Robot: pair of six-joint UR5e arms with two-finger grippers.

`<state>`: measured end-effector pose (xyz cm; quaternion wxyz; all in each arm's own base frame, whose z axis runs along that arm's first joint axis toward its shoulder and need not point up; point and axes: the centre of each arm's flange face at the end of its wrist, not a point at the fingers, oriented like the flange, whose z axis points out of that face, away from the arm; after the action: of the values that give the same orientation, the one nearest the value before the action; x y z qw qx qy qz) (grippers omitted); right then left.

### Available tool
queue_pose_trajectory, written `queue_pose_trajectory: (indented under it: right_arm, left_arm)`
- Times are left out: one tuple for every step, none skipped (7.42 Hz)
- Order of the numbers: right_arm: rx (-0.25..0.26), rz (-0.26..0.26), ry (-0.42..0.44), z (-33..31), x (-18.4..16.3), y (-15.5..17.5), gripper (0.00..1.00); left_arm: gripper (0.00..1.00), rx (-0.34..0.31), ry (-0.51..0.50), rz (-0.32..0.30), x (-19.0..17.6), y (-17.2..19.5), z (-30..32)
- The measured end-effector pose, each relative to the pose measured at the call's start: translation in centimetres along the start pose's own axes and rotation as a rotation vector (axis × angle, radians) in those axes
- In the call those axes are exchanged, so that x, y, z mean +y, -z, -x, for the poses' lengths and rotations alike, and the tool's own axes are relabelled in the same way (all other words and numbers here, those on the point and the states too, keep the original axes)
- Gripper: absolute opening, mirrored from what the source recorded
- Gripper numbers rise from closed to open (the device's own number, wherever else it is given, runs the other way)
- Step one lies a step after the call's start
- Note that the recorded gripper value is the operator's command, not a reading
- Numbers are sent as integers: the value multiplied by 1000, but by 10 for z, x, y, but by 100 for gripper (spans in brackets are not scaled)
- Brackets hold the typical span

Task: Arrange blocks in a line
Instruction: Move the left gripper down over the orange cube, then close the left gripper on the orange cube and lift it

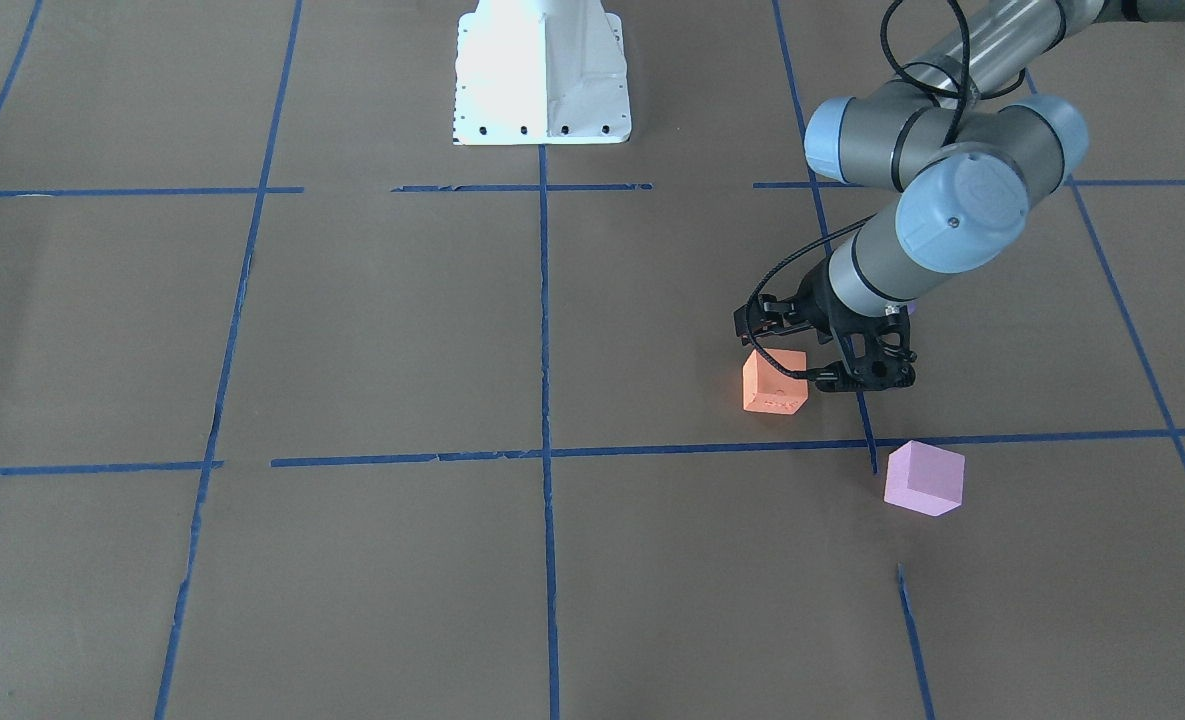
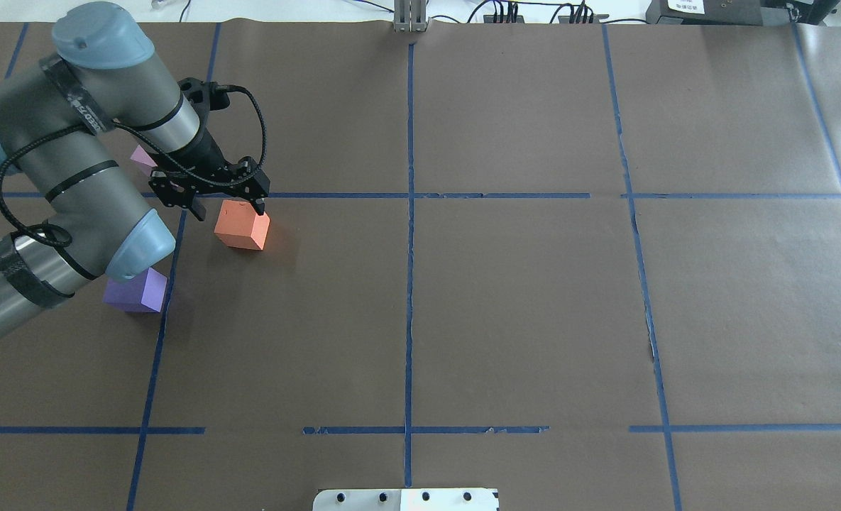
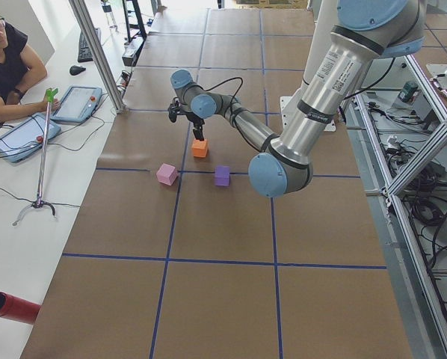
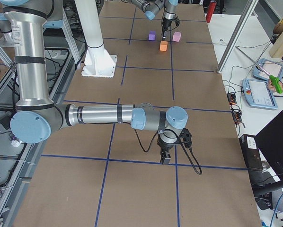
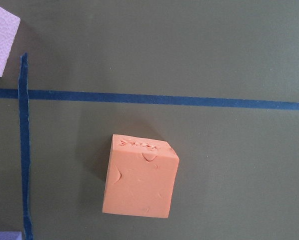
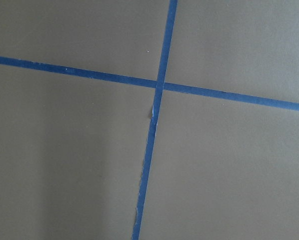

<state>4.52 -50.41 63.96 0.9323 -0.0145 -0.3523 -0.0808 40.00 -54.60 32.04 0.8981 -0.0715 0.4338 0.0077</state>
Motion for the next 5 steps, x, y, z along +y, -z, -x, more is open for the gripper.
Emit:
queue_pose_trajectory:
  right_arm:
    - [0,0,0,0,0,0,100]
    - [0,0,0,0,0,0,100]
    - [0,0,0,0,0,0,100]
    - [0,0,0,0,0,0,100]
    - [0,0,0,0,0,0,100]
  left_arm:
    - [100,-25,7,-20,1,-14,-2]
    - [100,-29,15,-40,1,-25,-2]
    - [100,-31,23,-55,-1,-31,0]
    - [100,-41,29,-73,-4,-34,3]
    - [100,-50,31,-91,-7,-37,4]
